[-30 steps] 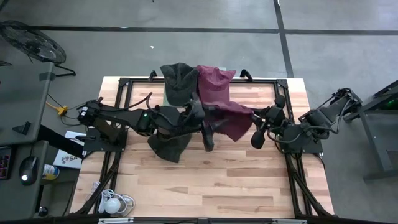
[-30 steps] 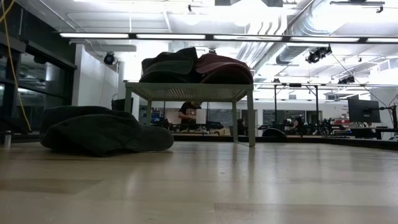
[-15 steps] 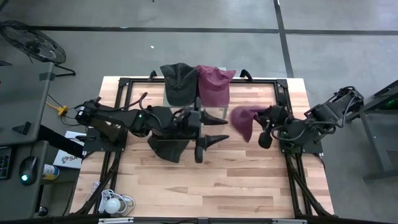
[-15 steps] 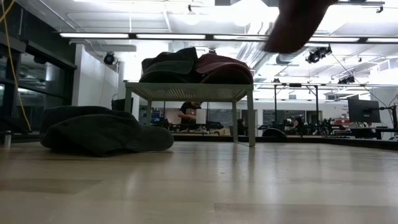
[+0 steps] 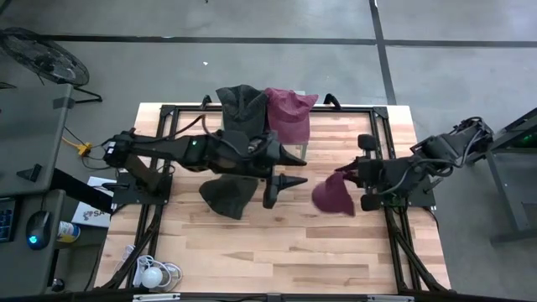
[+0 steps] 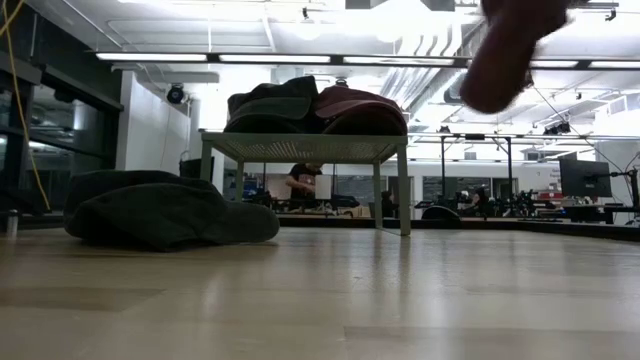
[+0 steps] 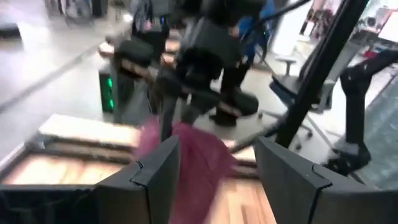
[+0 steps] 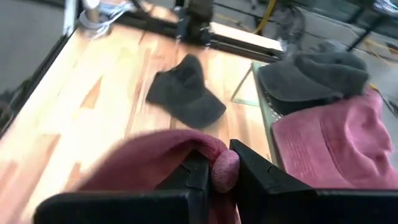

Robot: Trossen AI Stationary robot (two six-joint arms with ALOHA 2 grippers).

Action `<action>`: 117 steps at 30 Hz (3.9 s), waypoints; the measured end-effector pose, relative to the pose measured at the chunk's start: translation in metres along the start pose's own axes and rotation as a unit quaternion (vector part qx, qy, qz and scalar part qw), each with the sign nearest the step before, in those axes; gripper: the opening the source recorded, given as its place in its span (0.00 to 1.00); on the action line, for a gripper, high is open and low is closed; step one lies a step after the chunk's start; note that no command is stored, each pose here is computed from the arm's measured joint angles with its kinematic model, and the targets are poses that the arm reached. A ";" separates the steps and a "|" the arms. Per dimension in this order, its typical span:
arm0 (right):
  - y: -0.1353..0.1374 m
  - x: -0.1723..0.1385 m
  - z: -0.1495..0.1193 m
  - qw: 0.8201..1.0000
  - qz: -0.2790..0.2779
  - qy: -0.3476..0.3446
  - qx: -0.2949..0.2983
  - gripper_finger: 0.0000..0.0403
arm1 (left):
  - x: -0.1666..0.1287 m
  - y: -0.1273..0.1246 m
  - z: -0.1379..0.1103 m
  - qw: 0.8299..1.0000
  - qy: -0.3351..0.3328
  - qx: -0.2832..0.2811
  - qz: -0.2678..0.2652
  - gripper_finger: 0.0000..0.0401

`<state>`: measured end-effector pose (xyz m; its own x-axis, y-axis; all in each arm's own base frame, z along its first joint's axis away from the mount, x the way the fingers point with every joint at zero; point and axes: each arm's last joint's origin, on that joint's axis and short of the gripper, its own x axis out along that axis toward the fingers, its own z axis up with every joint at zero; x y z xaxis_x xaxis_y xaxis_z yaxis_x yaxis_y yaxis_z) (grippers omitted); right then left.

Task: Pick & Place hat
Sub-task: Stack the red cap on the red caps on the shelf

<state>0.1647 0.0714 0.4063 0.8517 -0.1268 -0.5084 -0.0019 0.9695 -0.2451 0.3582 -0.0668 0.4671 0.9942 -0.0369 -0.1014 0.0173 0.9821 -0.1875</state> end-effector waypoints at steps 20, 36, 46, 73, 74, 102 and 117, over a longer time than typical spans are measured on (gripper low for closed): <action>-0.020 0.012 0.007 0.991 0.076 -0.025 -0.111 0.09 | 0.047 0.031 -0.042 0.993 0.110 -0.035 -0.036 0.51; -0.019 0.011 0.013 0.985 0.110 -0.065 -0.117 0.09 | 0.064 0.037 -0.050 0.996 0.087 0.000 0.012 0.51; -0.019 0.011 0.021 0.978 0.104 -0.107 -0.143 0.09 | 0.079 0.035 -0.058 0.997 0.074 -0.006 -0.034 0.69; -0.018 0.011 0.020 0.979 0.107 -0.103 -0.143 0.09 | 0.087 0.032 -0.063 0.996 0.065 -0.032 -0.049 0.29; -0.018 0.011 0.020 0.979 0.107 -0.103 -0.142 0.09 | 0.087 0.032 -0.063 0.996 0.065 -0.030 -0.049 0.23; -0.025 0.007 0.019 0.990 0.059 -0.081 0.099 0.26 | 0.086 0.032 -0.064 0.995 0.079 -0.004 -0.054 0.01; -0.041 -0.032 0.012 0.971 0.073 -0.132 0.185 0.27 | 0.087 0.033 -0.069 0.995 0.089 -0.006 -0.039 0.01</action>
<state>0.1442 0.0386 0.4422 0.9615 0.0293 -0.2733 0.0133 0.9882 0.1528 0.4379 -0.0505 0.3849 0.9549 -0.1469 -0.2580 0.0919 0.9726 -0.2137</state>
